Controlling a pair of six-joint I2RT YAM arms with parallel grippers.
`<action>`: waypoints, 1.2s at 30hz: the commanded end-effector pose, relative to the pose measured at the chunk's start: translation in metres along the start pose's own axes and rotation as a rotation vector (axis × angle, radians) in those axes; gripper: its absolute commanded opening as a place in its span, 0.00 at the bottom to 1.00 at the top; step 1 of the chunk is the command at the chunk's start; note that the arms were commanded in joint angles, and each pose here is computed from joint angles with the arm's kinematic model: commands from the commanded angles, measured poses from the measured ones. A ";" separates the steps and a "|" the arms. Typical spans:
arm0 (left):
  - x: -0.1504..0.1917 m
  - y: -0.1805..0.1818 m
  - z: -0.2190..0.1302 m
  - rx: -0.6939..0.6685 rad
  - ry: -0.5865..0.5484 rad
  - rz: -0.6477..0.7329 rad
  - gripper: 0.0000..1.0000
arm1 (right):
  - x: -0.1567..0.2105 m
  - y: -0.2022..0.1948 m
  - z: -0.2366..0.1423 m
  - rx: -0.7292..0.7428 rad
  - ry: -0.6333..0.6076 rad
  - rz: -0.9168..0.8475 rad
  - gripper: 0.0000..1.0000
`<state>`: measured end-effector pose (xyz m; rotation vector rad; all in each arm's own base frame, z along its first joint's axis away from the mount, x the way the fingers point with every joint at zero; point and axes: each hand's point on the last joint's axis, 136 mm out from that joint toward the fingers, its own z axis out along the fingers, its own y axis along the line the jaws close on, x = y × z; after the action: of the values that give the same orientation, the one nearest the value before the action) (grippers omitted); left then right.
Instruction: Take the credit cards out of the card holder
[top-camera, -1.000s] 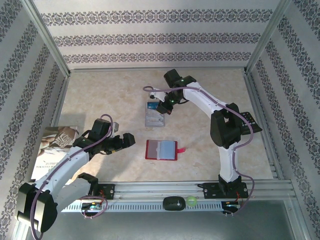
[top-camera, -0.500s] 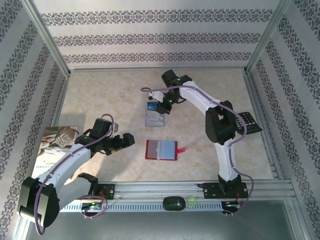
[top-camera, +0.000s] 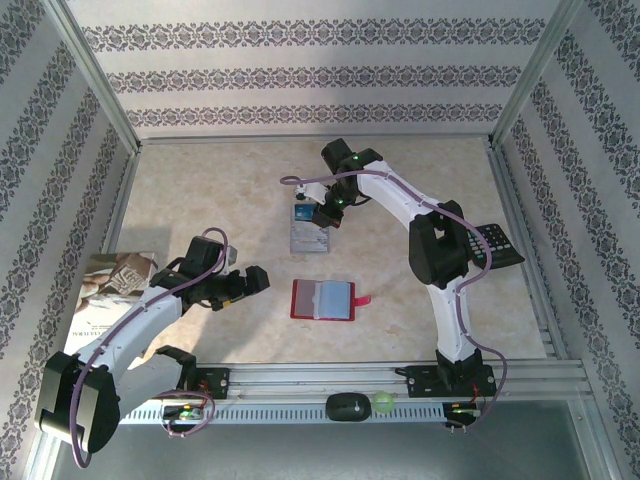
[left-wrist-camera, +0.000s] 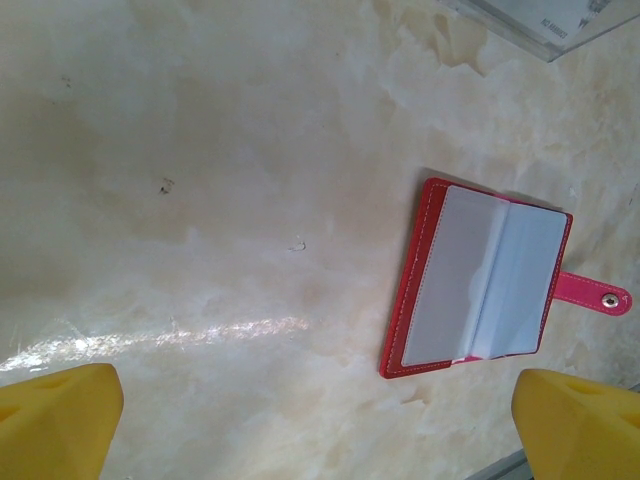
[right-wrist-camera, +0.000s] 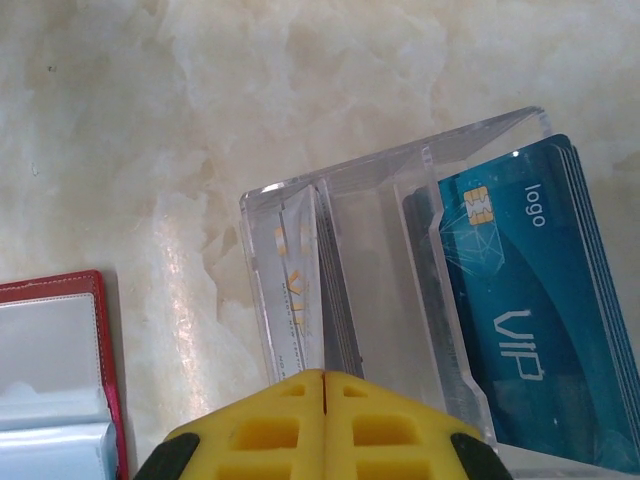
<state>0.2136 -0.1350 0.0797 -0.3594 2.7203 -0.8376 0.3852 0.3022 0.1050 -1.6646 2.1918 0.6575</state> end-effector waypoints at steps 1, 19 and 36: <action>-0.004 -0.009 -0.002 0.057 -0.013 0.004 1.00 | -0.009 0.001 -0.001 0.010 0.000 -0.008 0.12; -0.097 -0.036 -0.071 0.007 -0.523 0.073 1.00 | -0.076 0.022 -0.130 0.300 -0.639 0.303 0.64; -0.209 0.033 -0.067 -0.609 -0.815 0.396 1.00 | 0.128 0.030 -0.181 0.995 -0.651 0.991 0.98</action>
<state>0.3597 -0.0365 0.1387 -0.2947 2.1647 0.0009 0.3302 0.1484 0.1955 -0.0276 2.1408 0.3322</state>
